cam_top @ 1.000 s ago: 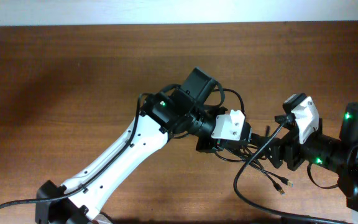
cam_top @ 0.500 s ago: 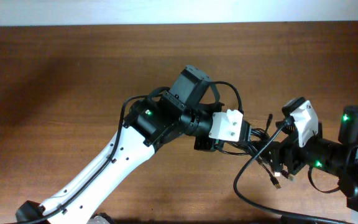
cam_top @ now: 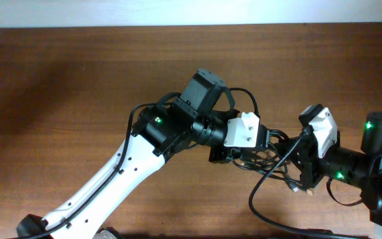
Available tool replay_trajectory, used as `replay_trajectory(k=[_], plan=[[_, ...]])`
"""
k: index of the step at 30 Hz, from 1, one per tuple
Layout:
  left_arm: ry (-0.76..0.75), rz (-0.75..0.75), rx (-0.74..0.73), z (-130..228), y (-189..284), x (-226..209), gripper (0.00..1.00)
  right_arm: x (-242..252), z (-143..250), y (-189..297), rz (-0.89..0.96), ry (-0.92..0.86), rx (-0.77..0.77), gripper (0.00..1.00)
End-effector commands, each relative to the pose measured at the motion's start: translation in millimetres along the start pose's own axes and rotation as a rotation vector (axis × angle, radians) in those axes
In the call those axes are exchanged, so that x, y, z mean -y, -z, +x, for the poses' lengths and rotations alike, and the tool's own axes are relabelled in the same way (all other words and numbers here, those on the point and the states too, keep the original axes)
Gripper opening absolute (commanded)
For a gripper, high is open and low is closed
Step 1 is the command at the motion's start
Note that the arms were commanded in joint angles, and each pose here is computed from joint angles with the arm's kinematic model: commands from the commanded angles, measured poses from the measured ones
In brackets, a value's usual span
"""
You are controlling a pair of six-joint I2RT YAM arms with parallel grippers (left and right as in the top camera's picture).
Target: Untangle cables
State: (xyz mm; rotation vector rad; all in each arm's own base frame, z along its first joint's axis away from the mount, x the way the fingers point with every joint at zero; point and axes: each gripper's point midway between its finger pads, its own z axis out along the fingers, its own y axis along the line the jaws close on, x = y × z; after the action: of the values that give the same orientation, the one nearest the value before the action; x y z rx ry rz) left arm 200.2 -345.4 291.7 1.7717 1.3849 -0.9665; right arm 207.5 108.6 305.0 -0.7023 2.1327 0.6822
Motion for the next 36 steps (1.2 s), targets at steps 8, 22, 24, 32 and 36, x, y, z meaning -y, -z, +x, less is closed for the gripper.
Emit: replay_trajectory(k=[8,22,24,32,36], plan=[[0.029,-0.01,-0.057,6,7,8,0.99,27,-8,6,0.159,-0.096,0.016,0.04],[0.309,-0.4,-0.118,5,48,-34,0.99,53,-10,12,0.31,-0.227,0.037,0.04],[0.312,-0.479,-0.112,1,60,-42,0.99,47,-13,11,0.272,-0.224,0.046,0.04],[0.676,-0.659,-0.048,11,77,-59,0.99,10,-31,14,0.096,-0.116,0.129,0.04],[0.813,-0.69,-0.035,20,76,-62,0.99,-2,-38,25,0.095,-0.066,0.183,0.04]])
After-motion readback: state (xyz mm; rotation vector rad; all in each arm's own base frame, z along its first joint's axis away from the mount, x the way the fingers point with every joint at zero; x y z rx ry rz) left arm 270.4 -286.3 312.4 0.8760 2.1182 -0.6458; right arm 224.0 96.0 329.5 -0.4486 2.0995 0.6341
